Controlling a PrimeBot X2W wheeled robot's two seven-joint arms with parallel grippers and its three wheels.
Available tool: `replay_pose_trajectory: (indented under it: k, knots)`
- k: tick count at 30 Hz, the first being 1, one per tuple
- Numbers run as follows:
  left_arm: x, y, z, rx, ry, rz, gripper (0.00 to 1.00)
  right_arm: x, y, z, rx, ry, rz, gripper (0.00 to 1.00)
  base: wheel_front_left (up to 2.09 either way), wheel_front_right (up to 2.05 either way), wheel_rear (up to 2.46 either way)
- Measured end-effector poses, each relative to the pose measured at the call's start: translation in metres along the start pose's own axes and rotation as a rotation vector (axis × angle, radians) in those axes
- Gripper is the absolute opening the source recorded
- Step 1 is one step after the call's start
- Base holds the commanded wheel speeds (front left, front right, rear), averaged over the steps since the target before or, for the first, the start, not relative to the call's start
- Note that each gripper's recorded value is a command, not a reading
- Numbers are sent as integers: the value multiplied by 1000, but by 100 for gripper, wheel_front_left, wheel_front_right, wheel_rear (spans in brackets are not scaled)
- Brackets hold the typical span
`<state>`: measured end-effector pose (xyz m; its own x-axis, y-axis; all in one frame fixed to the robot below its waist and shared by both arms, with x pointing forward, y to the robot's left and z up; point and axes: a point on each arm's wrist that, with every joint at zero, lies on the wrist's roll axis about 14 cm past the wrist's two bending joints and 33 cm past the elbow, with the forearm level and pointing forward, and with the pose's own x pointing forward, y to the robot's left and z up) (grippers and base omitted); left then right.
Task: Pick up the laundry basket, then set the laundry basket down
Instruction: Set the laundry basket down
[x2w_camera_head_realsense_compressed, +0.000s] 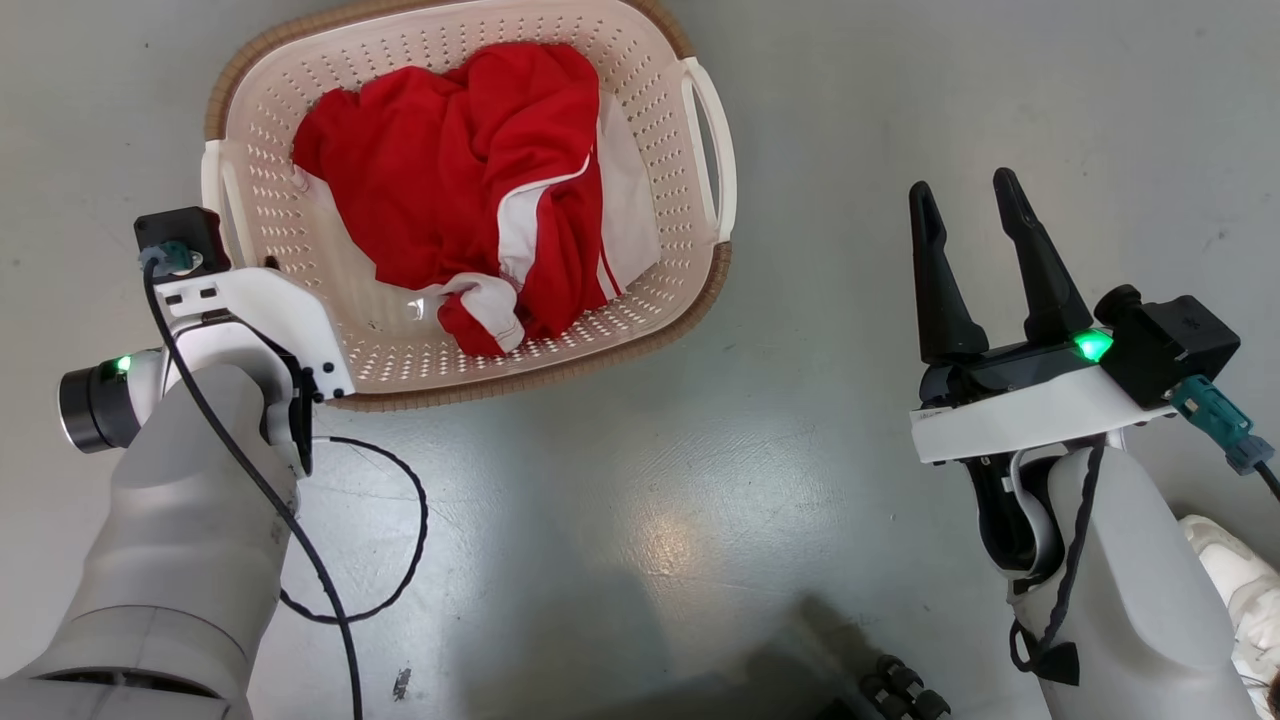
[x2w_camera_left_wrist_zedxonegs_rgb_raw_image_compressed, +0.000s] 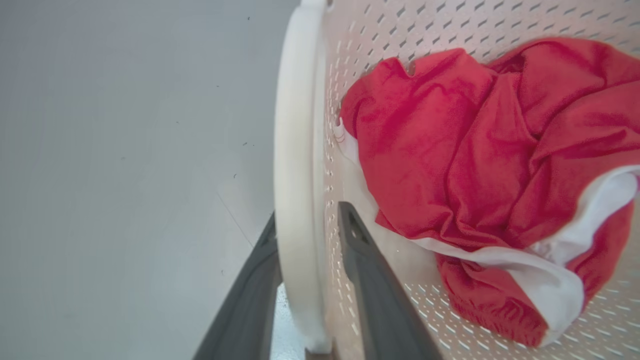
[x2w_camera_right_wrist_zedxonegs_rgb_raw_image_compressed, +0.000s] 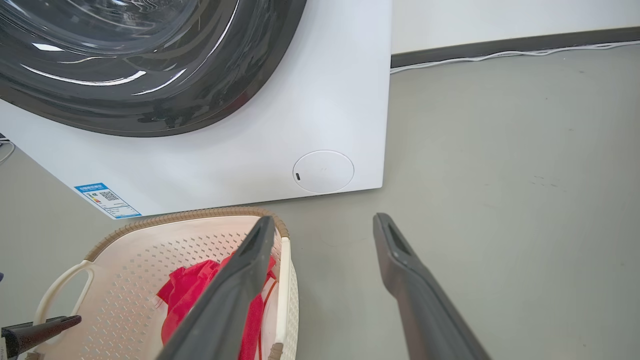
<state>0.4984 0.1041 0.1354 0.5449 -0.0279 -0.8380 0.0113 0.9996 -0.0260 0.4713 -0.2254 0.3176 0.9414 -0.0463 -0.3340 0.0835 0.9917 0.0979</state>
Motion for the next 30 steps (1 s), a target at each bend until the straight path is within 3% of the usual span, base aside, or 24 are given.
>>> replay_pose_trajectory:
  k: [19,30]
  knots:
    - [-7,3,11,-14,-36,12,100,-1,1,3,6,-4,0,100,0,0,0]
    - [-46,-3,23,-57,-96,-14,100,-8,7,35,12,-73,12,100,0,0,0]
